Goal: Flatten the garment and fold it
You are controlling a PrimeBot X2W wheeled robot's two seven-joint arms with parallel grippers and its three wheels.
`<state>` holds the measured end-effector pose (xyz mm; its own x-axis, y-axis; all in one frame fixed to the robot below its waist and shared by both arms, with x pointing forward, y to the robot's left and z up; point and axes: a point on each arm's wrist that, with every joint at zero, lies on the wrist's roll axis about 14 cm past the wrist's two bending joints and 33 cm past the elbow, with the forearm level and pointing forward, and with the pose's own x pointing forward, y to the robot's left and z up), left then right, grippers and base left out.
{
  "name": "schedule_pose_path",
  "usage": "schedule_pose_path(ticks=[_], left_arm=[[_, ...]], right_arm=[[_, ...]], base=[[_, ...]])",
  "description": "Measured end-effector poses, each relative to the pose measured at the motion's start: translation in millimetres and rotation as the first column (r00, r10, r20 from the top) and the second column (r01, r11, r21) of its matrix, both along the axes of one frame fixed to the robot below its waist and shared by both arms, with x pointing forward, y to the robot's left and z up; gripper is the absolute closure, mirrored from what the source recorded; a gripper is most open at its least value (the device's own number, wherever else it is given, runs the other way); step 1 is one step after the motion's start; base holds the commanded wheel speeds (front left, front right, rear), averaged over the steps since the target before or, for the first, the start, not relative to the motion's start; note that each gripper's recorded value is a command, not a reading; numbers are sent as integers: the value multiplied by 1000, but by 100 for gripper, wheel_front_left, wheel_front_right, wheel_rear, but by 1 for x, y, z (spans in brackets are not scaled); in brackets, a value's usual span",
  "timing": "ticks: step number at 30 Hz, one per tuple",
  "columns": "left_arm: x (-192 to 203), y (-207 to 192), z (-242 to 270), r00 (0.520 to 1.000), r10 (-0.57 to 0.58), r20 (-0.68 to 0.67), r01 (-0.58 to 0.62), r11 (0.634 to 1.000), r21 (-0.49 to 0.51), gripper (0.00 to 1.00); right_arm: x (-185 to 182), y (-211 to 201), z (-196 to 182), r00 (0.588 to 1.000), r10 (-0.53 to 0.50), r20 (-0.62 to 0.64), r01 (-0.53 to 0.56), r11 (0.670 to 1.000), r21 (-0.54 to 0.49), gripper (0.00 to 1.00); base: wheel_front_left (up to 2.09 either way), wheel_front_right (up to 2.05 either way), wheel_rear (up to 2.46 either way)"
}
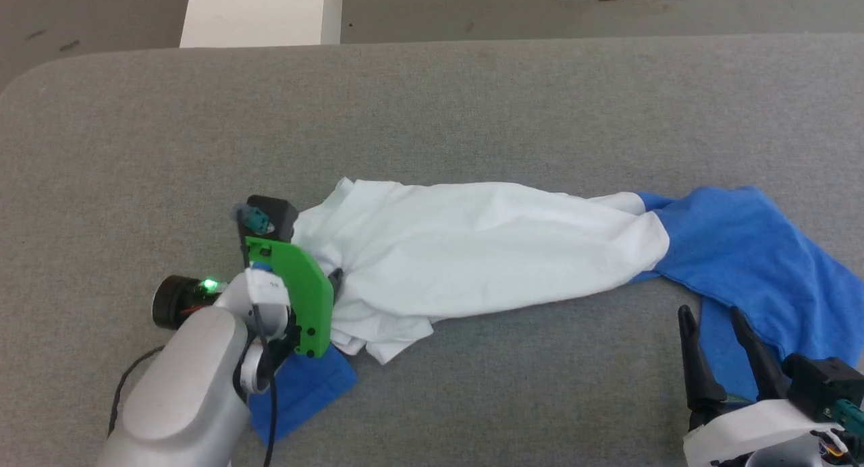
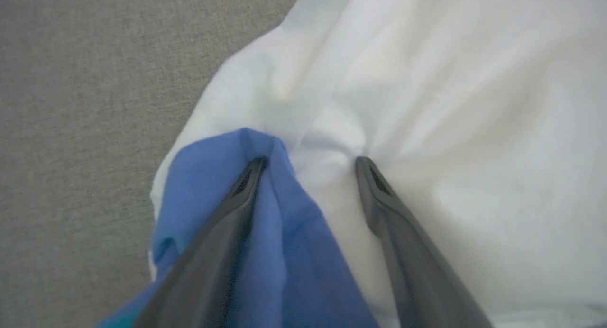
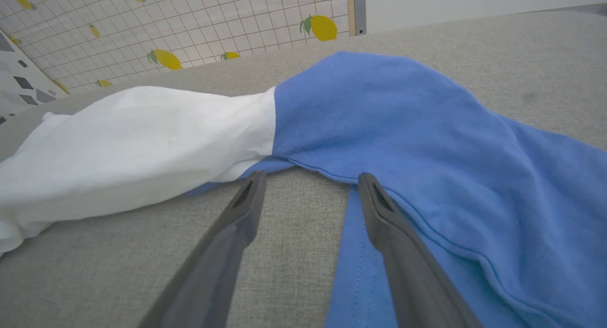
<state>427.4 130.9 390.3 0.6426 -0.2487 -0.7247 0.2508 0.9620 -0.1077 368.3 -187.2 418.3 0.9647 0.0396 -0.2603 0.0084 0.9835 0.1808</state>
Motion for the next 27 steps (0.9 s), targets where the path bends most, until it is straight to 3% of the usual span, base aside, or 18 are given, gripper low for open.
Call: schedule_pose_path(ticks=[5, 6, 12, 16, 19, 21, 24, 27], left_arm=[[3, 2, -12, 995, -53, -84, 59, 995, 76, 0], [2, 0, -14, 994, -69, -91, 76, 994, 79, 100], [11, -15, 1, 995, -96, 41, 95, 995, 29, 100], [35, -33, 49, 952, -102, 289, 109, 994, -11, 100], [57, -51, 106, 861, -100, 499, 137, 990, -38, 100], [67, -65, 148, 776, -86, 625, 160, 985, -64, 100], [73, -82, 197, 651, -68, 756, 196, 977, -81, 100], [70, -97, 221, 562, -114, 819, 240, 970, -30, 100]], right_arm=[[1, 1, 0, 1000, 6, -2, -6, 1000, -4, 0], [2, 2, 1, 1000, 8, 1, -8, 1000, -3, 0], [3, 4, 9, 1000, 16, 24, -16, 1000, -9, 0], [4, 6, 15, 999, 24, 42, -23, 1000, -7, 0], [5, 8, 18, 998, 30, 52, -30, 1000, -6, 0], [5, 10, 19, 998, 33, 57, -33, 999, -5, 0], [4, 9, 20, 998, 32, 58, -32, 999, -5, 0], [4, 8, 19, 998, 29, 55, -29, 1000, -5, 0]], base=[[0, 0, 0], [0, 0, 0], [0, 0, 0], [0, 0, 0], [0, 0, 0], [0, 0, 0], [0, 0, 0], [0, 0, 0]])
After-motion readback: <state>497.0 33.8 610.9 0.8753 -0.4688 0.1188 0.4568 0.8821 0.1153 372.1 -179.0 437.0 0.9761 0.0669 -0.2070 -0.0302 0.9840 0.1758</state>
